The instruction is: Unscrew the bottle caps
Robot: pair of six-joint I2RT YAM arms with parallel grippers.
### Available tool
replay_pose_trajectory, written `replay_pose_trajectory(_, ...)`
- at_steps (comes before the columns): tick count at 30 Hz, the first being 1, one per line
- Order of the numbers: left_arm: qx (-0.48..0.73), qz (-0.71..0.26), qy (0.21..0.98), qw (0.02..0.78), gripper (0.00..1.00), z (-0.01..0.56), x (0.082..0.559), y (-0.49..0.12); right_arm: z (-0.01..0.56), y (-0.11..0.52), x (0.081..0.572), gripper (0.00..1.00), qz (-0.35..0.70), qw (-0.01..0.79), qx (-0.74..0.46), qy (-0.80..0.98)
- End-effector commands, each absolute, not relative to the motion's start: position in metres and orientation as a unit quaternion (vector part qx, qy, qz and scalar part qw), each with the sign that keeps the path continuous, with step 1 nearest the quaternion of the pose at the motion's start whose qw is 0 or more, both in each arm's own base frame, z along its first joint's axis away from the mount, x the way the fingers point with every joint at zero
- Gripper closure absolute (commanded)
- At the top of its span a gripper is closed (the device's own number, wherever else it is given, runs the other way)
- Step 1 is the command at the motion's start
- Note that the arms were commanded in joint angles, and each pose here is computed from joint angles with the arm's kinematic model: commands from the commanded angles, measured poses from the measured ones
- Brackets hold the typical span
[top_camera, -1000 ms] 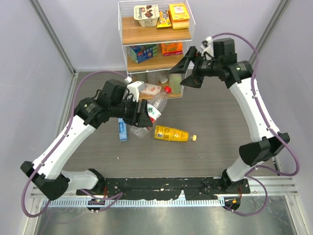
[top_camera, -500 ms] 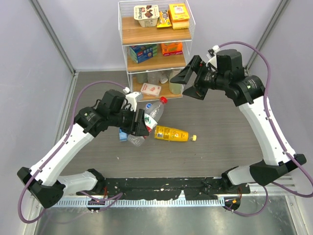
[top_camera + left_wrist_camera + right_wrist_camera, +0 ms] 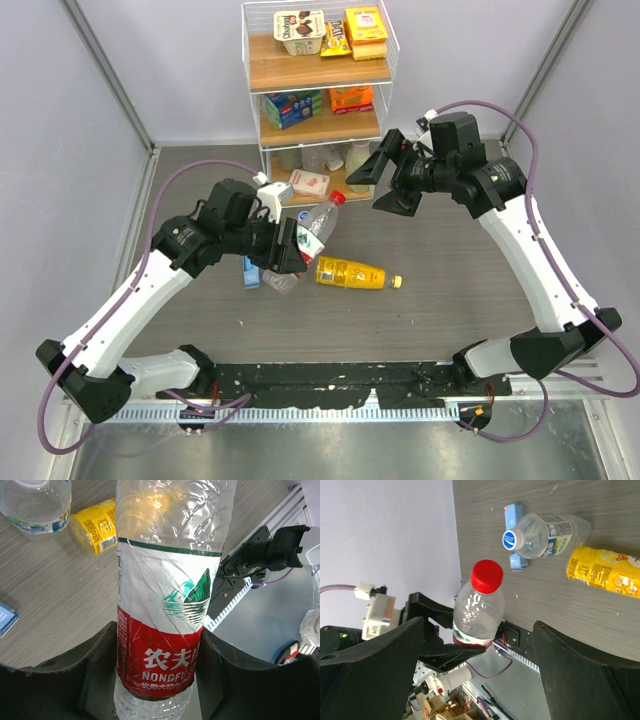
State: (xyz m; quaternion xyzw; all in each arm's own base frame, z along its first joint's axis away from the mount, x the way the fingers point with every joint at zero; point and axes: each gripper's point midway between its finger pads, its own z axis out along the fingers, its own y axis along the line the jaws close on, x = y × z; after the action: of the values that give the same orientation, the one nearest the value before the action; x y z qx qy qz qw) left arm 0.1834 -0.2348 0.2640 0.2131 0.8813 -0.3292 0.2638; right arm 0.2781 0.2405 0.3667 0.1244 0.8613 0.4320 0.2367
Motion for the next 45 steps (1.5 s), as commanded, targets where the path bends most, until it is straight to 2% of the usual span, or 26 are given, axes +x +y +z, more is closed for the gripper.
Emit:
replay_pose_trajectory(1, 0.242, -0.336, 0.859, 0.3, 0.73, 0.285, 0.182, -0.234, 0.37, 0.251, 0.284, 0.07, 0.444, 0.247, 0.117, 0.853)
replay_pose_trajectory(6, 0.249, -0.333, 0.858, 0.303, 0.74, 0.274, 0.177, -0.228, 0.363, 0.271, 0.29, 0.07, 0.426, 0.241, 0.098, 0.867)
replay_pose_trajectory(10, 0.254, -0.335, 0.858, 0.297, 0.82, 0.273, 0.173, -0.227, 0.355, 0.283, 0.29, 0.07, 0.42, 0.234, 0.096, 0.871)
replay_pose_trajectory(13, 0.256, -0.331, 0.858, 0.298, 0.83, 0.273, 0.173, -0.226, 0.348, 0.29, 0.29, 0.09, 0.422, 0.225, 0.096, 0.873)
replay_pose_trajectory(16, 0.251, -0.331, 0.86, 0.297, 0.83, 0.269, 0.173, -0.226, 0.341, 0.301, 0.294, 0.15, 0.432, 0.213, 0.093, 0.871)
replay_pose_trajectory(20, 0.237, -0.338, 0.861, 0.298, 0.85, 0.268, 0.177, -0.23, 0.333, 0.303, 0.297, 0.28, 0.418, 0.203, 0.089, 0.881)
replay_pose_trajectory(27, 0.215, -0.346, 0.859, 0.31, 0.9, 0.28, 0.183, -0.234, 0.33, 0.297, 0.298, 0.35, 0.406, 0.213, 0.096, 0.883)
replay_pose_trajectory(32, 0.191, -0.352, 0.865, 0.302, 0.92, 0.285, 0.185, -0.237, 0.334, 0.297, 0.3, 0.46, 0.41, 0.217, 0.104, 0.88)
replay_pose_trajectory(37, 0.166, -0.357, 0.874, 0.284, 0.98, 0.284, 0.188, -0.245, 0.343, 0.29, 0.299, 0.49, 0.409, 0.241, 0.108, 0.873)
replay_pose_trajectory(45, 0.143, -0.352, 0.876, 0.296, 0.98, 0.289, 0.183, -0.249, 0.354, 0.29, 0.303, 0.5, 0.418, 0.262, 0.106, 0.863)
